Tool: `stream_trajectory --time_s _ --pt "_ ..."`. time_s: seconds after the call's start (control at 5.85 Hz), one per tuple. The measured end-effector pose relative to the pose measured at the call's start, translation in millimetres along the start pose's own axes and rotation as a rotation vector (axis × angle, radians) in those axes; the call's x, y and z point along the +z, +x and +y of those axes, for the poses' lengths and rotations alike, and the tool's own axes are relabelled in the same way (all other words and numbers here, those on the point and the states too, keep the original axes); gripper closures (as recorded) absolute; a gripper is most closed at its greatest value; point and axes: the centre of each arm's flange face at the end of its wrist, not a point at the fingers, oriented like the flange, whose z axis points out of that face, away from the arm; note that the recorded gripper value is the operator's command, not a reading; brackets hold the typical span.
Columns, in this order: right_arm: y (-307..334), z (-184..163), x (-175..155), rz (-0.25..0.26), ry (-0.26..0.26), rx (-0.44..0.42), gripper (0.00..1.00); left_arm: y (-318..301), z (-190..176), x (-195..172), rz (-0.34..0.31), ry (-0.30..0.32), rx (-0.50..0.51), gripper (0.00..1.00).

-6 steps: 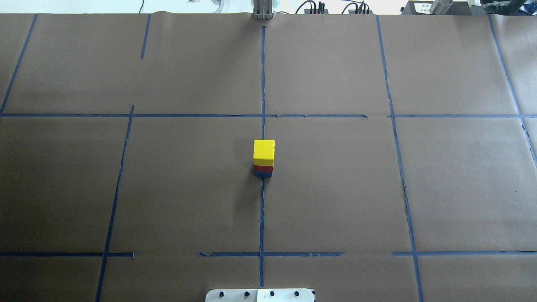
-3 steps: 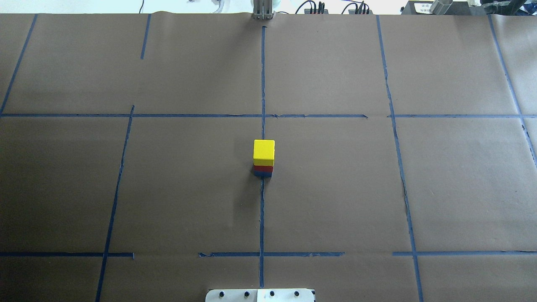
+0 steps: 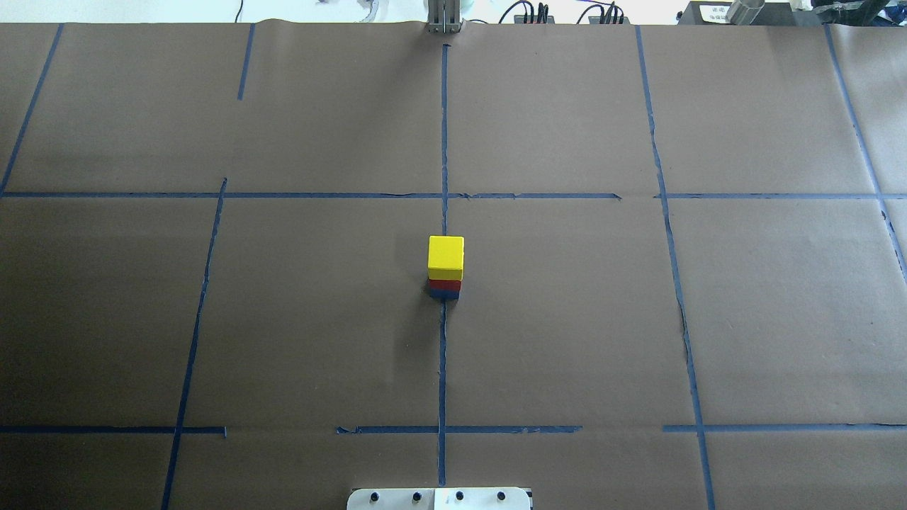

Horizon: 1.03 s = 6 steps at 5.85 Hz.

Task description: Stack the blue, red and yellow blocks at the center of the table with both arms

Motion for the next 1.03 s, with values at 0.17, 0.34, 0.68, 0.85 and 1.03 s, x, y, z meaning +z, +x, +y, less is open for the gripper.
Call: stream_trajectory --time_s 0.17,0.34,0.68,0.85,1.03 --pt "0 0 3 -0.002 -0.005 0.0 0.0 1 0 -1 -0.003 0.003 0.005 0.0" --pt "0 -1 5 -0.004 -0.01 0.001 0.0 3 -1 -3 -0.002 0.01 0.014 0.0" --pt "0 -1 6 -0.007 -0.012 0.0 0.0 6 -3 -5 -0.003 0.026 0.033 0.0" --pt "-1 -1 7 -0.011 -0.013 0.0 0.0 9 -3 -7 -0.003 0.031 0.038 0.0" --pt "-2 -1 7 -0.017 -0.013 0.0 0.0 15 -3 -10 -0.002 0.035 0.046 0.0"
